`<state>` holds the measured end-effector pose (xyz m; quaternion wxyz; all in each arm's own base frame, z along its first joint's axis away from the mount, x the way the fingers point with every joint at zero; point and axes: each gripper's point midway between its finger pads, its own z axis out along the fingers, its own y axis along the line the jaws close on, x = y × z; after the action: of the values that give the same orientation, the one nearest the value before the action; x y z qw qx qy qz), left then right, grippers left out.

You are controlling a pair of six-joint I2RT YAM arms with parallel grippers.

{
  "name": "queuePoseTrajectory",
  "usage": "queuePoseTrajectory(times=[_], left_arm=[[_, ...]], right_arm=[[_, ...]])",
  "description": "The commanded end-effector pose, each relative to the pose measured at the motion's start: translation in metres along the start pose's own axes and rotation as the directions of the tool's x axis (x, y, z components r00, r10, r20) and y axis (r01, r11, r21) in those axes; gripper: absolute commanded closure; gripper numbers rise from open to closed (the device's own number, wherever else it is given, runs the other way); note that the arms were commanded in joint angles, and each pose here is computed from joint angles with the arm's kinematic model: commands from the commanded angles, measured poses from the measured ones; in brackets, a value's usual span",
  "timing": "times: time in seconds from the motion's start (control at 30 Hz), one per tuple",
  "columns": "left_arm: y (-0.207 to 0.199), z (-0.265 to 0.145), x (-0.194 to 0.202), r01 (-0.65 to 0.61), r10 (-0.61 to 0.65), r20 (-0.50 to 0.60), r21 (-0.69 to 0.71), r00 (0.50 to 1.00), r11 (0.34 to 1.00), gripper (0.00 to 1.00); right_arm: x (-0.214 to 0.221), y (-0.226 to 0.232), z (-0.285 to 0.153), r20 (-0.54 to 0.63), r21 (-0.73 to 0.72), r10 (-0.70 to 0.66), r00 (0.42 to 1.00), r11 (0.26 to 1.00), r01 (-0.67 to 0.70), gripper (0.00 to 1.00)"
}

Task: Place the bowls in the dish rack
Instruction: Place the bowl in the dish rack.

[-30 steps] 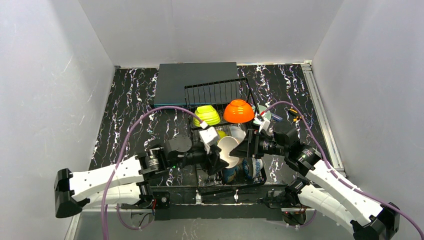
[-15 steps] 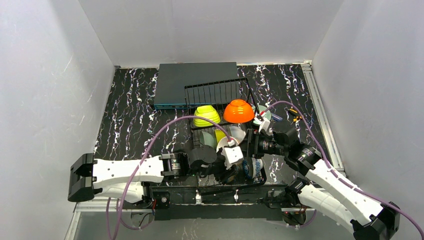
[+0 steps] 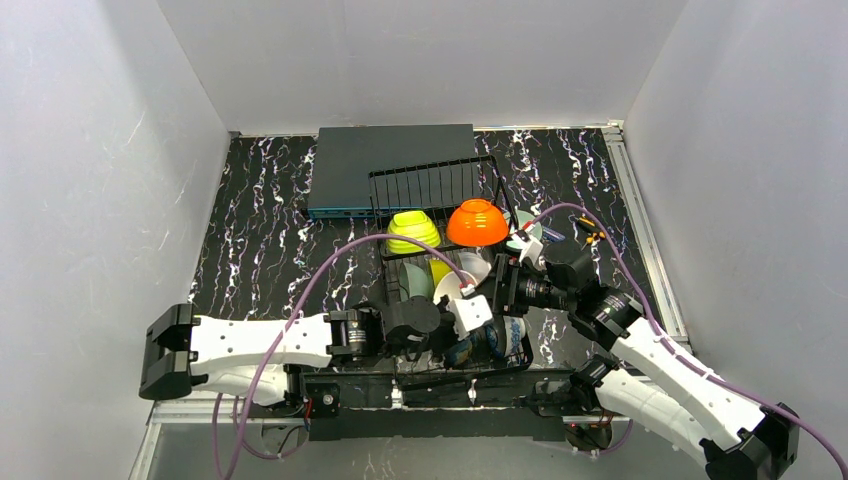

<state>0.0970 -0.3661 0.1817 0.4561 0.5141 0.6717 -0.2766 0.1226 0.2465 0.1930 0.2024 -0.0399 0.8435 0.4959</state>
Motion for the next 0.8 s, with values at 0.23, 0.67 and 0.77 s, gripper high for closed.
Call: queuePoseTrajectory(times=[0.23,0.67,0.77], left_arm=[[0.04,-0.061,-0.04,0.265,-0.227,0.216,-0.162,0.949,0.951,1.0],[0.03,-0.096,-0.013,0.728,-0.691,0.318,0.002,0.649,0.685,1.0],[0.021,-0.092,-0.01,0.805,-0.783,0.318,0.09,0.535,0.587,1.0]], right_arm=[[-0.025,0.047,-0.017,0.115,-0.136,-0.171,0.978,0.973,0.186,0.05],[-0.024,0.044,-0.018,0.116,-0.118,-0.194,0.974,0.971,0.208,0.01],[-0.024,0.044,-0.018,0.11,-0.117,-0.198,0.974,0.971,0.21,0.01]])
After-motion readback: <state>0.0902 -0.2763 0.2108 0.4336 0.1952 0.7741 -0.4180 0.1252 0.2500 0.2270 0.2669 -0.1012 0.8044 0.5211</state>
